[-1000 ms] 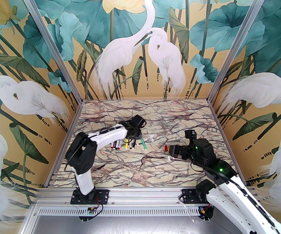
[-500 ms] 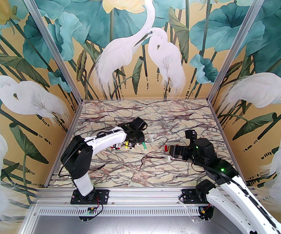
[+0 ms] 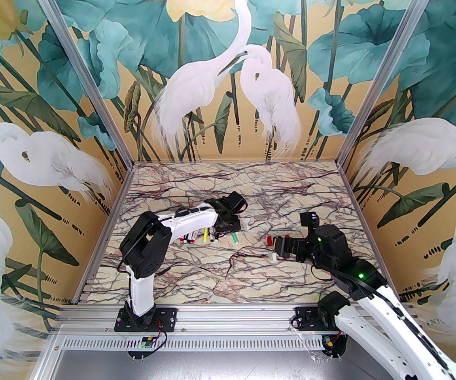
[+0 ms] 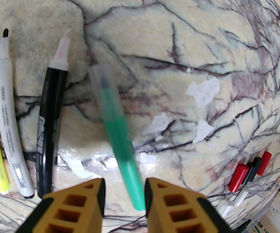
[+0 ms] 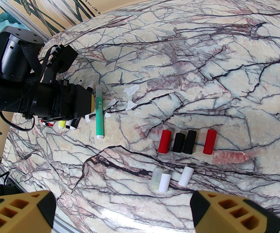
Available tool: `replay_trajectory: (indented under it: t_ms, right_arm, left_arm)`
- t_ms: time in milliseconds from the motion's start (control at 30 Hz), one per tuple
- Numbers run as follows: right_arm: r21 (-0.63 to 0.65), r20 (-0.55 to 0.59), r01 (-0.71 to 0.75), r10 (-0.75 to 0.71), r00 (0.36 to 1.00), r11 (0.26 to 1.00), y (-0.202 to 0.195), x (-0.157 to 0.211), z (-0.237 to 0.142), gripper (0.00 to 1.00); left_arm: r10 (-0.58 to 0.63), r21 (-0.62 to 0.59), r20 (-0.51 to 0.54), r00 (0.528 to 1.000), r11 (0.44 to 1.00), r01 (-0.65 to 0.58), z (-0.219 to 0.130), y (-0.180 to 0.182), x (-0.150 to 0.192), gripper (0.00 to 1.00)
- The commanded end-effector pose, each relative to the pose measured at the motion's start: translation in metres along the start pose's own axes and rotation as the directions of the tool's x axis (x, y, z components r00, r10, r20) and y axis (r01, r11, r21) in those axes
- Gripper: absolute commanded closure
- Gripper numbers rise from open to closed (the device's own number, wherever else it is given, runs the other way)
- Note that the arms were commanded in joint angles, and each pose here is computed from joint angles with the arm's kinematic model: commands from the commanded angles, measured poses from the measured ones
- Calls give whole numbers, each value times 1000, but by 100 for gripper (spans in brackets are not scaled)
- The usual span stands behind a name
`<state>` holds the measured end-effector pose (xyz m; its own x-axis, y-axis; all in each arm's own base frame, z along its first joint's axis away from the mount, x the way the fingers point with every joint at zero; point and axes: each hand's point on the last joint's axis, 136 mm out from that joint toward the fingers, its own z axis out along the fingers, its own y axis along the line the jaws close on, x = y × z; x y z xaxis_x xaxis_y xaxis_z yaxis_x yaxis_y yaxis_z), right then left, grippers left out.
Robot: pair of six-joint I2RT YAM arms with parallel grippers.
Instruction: Open the pen caps
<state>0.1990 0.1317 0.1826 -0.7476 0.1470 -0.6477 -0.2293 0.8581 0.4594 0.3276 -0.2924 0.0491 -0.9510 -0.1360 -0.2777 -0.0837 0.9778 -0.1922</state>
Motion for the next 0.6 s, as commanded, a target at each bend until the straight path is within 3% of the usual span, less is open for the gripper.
replay_trajectory:
  t_ms: [0,567]
  right_arm:
    - [-16,13,-2,2,1000,1000,6,-5,-6,1]
    - [-7,2,-6,6,1000,1000,4,-3,-3,0]
  left_arm:
    - [21,-31,2,1000,999,-21,8,0,-3,63]
    - [62,-90,-14,998,994,-63,27,6,-4,67]
